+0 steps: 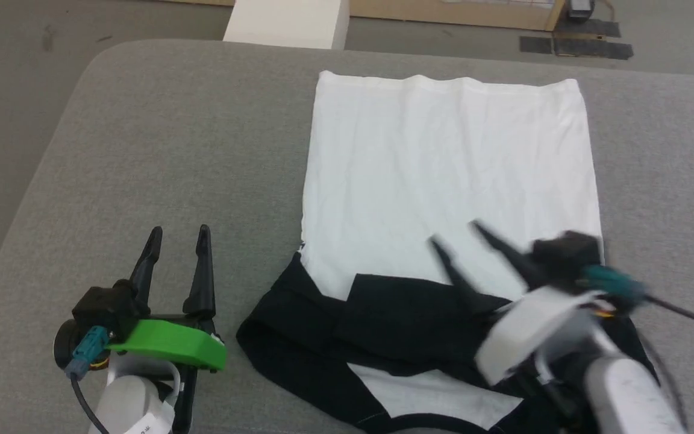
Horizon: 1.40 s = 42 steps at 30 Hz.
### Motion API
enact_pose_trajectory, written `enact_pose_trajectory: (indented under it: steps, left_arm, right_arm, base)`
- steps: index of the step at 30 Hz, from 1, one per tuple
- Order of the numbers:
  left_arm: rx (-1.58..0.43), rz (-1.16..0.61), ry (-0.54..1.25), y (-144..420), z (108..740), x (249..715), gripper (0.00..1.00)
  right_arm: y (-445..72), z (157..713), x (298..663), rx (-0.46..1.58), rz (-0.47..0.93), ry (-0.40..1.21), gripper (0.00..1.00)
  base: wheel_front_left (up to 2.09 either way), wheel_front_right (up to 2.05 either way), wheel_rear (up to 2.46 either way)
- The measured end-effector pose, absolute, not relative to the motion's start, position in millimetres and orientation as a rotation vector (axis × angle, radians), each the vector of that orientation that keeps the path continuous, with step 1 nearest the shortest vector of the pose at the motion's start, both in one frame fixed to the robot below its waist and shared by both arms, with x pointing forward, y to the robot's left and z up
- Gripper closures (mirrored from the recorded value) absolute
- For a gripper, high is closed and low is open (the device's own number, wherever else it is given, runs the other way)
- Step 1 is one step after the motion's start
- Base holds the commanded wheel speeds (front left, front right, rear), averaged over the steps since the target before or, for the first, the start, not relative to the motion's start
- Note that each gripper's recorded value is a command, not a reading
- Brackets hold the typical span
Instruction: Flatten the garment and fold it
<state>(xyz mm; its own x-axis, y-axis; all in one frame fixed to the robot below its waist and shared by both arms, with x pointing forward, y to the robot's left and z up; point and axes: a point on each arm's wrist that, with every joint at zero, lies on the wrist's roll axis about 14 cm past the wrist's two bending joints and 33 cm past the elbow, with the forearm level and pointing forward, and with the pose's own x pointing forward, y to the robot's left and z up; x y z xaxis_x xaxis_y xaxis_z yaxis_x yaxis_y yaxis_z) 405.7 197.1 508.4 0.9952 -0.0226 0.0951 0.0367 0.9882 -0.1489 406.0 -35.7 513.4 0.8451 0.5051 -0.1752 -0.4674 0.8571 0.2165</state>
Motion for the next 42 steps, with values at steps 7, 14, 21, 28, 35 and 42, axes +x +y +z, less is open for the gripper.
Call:
enact_pose_trajectory:
  steps: [7, 14, 21, 28, 35, 42]
  left_arm:
    - [-0.090, -0.139, -0.098, 177.3, 518.8, 434.6, 0.00]
    - [-0.024, -0.290, -0.088, 147.6, 543.6, 504.6, 0.00]
    - [0.034, -0.403, 0.081, 125.4, 546.3, 584.3, 0.00]
    - [0.025, -0.394, 0.278, 114.7, 525.8, 651.6, 0.00]
    - [-0.055, -0.301, 0.569, 107.5, 456.9, 683.0, 0.00]
    - [-0.065, -0.243, 0.753, 101.6, 397.3, 686.3, 0.00]
  right_arm:
    - [-129.2, 555.8, 420.0, 0.170, 0.234, -0.042, 0.00]
    - [-175.0, 530.6, 428.1, 0.132, 0.092, -0.039, 0.00]
    - [-189.4, 500.1, 446.9, 0.144, 0.048, 0.008, 0.00]
    - [-208.5, 471.5, 457.7, 0.141, -0.008, 0.044, 0.00]
    - [-225.3, 452.6, 456.9, 0.111, -0.054, 0.069, 0.00]
    - [-240.6, 443.1, 449.7, 0.087, -0.099, 0.087, 0.00]
  base:
    - [0.00, 0.00, 0.00]
    - [0.00, 0.00, 0.00]
    - [0.00, 0.00, 0.00]
    - [0.00, 0.00, 0.00]
    - [0.00, 0.00, 0.00]
    - [0.00, 0.00, 0.00]
